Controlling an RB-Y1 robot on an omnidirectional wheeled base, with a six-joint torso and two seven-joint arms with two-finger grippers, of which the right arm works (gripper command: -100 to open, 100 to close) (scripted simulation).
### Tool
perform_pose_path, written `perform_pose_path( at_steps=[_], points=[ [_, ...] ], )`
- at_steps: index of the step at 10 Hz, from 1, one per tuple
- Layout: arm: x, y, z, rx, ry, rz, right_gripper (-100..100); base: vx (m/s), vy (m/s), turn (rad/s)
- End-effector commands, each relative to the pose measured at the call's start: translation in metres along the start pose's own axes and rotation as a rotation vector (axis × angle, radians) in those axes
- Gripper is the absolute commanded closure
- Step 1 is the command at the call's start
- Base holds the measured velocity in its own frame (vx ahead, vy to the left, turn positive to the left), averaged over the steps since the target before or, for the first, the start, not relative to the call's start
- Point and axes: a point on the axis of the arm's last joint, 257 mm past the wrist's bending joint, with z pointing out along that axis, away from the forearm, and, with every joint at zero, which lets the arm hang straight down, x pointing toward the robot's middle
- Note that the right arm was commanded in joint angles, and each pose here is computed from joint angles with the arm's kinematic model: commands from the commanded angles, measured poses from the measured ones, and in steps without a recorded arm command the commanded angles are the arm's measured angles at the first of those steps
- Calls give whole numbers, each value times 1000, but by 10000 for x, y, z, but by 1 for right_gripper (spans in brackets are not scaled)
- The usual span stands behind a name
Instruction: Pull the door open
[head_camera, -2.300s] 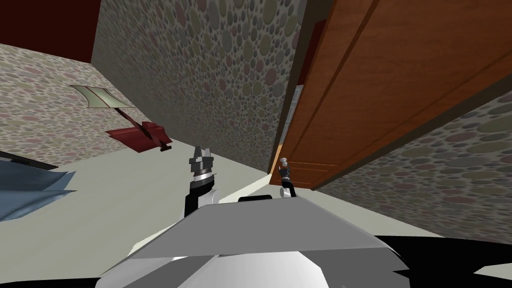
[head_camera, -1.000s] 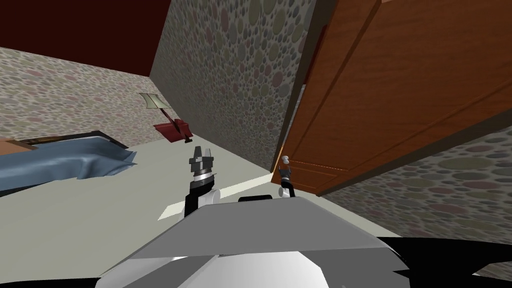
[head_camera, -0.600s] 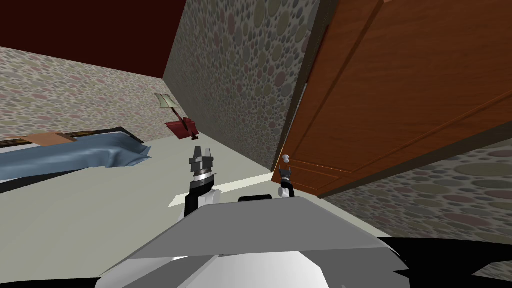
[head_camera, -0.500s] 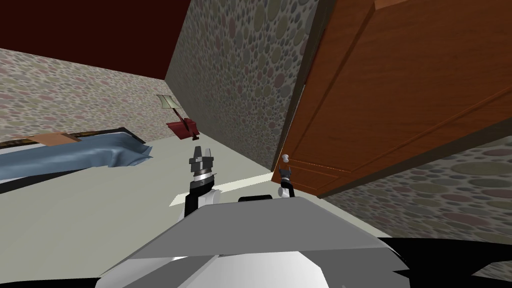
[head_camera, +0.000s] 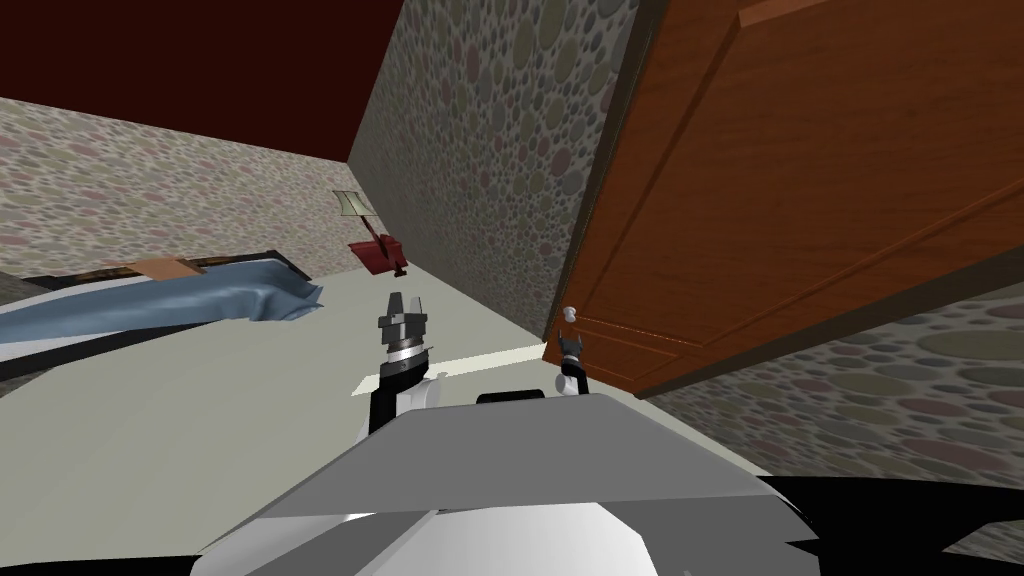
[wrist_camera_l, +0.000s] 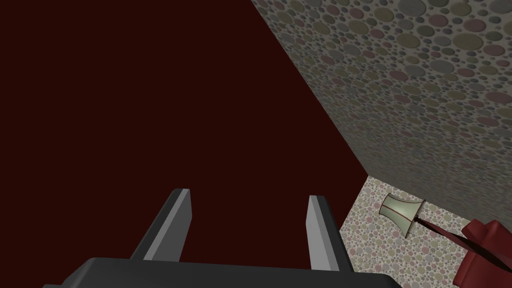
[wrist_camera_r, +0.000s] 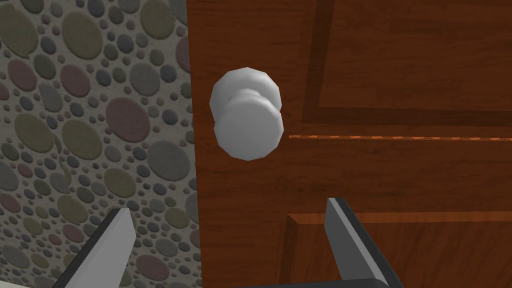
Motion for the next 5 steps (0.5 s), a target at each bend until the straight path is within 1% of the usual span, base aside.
perform_pose_path(
  at_steps=[1, 2, 3, 4, 5],
  points=[
    [-6, 9, -7, -8, -3, 47, -100, -87, -74, 85],
    [-4, 5, -5, -5, -2, 27, -100, -40, -37, 20],
    [-37, 209, -3, -17, -4, 32, -100, 85, 58, 103],
    [-37, 209, -3, -17, -4, 32, -100, 147, 54, 40],
    [-58, 366, -2, -26, -5, 33, -100, 162, 56, 51]
  ],
)
